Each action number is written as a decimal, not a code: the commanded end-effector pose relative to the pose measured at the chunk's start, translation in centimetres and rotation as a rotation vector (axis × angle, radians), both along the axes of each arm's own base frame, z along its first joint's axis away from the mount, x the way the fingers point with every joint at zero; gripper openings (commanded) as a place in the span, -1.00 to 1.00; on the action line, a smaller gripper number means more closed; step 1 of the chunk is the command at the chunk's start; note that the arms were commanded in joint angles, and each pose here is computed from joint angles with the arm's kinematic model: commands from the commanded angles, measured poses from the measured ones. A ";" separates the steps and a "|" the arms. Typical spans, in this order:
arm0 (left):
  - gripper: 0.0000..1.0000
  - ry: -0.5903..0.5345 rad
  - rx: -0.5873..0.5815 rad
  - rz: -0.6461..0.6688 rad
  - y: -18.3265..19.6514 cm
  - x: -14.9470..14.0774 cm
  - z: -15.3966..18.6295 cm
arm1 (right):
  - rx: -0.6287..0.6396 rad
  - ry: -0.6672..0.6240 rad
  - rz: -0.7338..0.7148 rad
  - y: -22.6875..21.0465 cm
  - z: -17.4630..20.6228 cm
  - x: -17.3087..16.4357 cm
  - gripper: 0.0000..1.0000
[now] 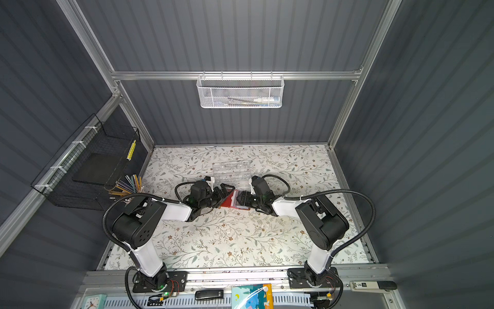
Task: Take the credit cards out of the card holder
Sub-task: Open the card holder at the center of the table.
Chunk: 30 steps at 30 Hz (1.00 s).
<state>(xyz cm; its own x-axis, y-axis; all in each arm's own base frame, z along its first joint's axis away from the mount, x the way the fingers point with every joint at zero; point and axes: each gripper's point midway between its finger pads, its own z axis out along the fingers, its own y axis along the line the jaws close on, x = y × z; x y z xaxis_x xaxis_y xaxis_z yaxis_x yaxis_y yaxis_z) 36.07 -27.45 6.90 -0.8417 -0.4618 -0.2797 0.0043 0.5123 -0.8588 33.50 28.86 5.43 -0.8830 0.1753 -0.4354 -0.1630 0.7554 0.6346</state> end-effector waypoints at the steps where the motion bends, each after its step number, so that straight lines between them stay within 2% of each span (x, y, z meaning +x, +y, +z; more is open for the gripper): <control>1: 0.95 0.068 0.026 -0.024 0.5 -1.4 -2.4 | -0.091 0.096 -0.016 -2.5 -3.3 -1.6 0.21; 13: 0.89 0.077 0.013 -0.032 0.4 -2.6 -2.5 | -0.108 0.112 -0.025 -3.2 -4.2 -1.2 0.10; 30: 0.78 0.021 0.019 -0.060 -0.6 -2.3 0.6 | -0.142 0.122 -0.039 -3.4 -4.5 0.4 -0.27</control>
